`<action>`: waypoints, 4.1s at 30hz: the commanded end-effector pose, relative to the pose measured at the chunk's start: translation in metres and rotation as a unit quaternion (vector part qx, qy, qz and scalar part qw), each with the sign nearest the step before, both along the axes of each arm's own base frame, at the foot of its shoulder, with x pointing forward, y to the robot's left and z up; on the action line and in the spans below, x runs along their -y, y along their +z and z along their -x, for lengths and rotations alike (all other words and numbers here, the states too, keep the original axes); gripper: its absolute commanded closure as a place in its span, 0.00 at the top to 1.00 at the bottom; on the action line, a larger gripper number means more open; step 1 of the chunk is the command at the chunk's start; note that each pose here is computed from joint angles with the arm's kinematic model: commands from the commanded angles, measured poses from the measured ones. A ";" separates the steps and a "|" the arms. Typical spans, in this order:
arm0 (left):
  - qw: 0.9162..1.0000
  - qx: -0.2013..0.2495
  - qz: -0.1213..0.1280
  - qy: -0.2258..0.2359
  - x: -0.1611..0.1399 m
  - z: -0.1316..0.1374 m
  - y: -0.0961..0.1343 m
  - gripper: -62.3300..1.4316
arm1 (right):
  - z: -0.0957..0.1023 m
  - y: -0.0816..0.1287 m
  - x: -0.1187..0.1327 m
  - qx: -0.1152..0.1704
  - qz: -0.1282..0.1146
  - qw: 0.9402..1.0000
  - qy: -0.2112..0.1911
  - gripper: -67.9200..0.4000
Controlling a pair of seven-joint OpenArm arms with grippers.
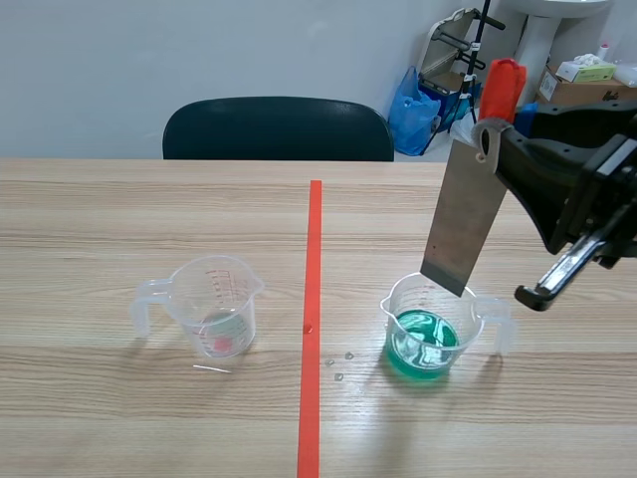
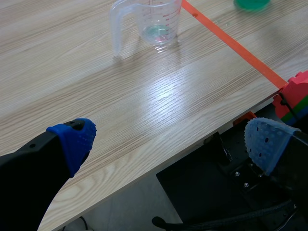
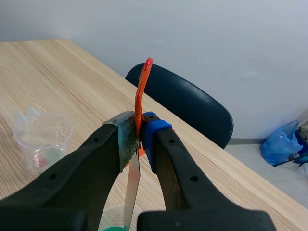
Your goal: Do the redox reaction experiment
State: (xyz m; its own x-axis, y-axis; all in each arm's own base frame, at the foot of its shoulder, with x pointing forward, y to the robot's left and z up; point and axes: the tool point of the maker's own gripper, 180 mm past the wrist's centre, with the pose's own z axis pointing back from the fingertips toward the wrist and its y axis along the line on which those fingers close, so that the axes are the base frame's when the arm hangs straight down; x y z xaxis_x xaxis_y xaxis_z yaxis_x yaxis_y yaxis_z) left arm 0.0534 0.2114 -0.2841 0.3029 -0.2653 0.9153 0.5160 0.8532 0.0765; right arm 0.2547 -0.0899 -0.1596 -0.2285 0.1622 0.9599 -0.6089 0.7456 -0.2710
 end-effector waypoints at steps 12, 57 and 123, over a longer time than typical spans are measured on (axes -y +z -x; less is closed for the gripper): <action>1.000 0.014 0.008 0.002 0.001 -0.004 0.007 1.00 | -0.001 0.015 -0.001 0.024 -0.007 1.000 0.003 0.03; 1.000 0.014 0.008 0.002 0.001 -0.004 0.007 1.00 | -0.001 0.016 -0.001 0.027 -0.010 1.000 0.004 0.03; 0.979 0.019 0.097 -0.179 0.083 -0.185 0.033 0.05 | 0.001 0.022 -0.002 0.040 -0.020 0.999 0.009 0.03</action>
State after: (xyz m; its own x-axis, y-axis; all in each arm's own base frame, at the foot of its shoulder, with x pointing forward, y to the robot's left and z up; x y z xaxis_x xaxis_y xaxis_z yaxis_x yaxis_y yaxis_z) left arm 0.2310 0.1353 -0.2646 0.2236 -0.2137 0.9510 0.7868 0.6154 -0.0467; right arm 0.2530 -0.0889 -0.1530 -0.2576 0.1372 0.9565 -0.6089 0.7456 -0.2710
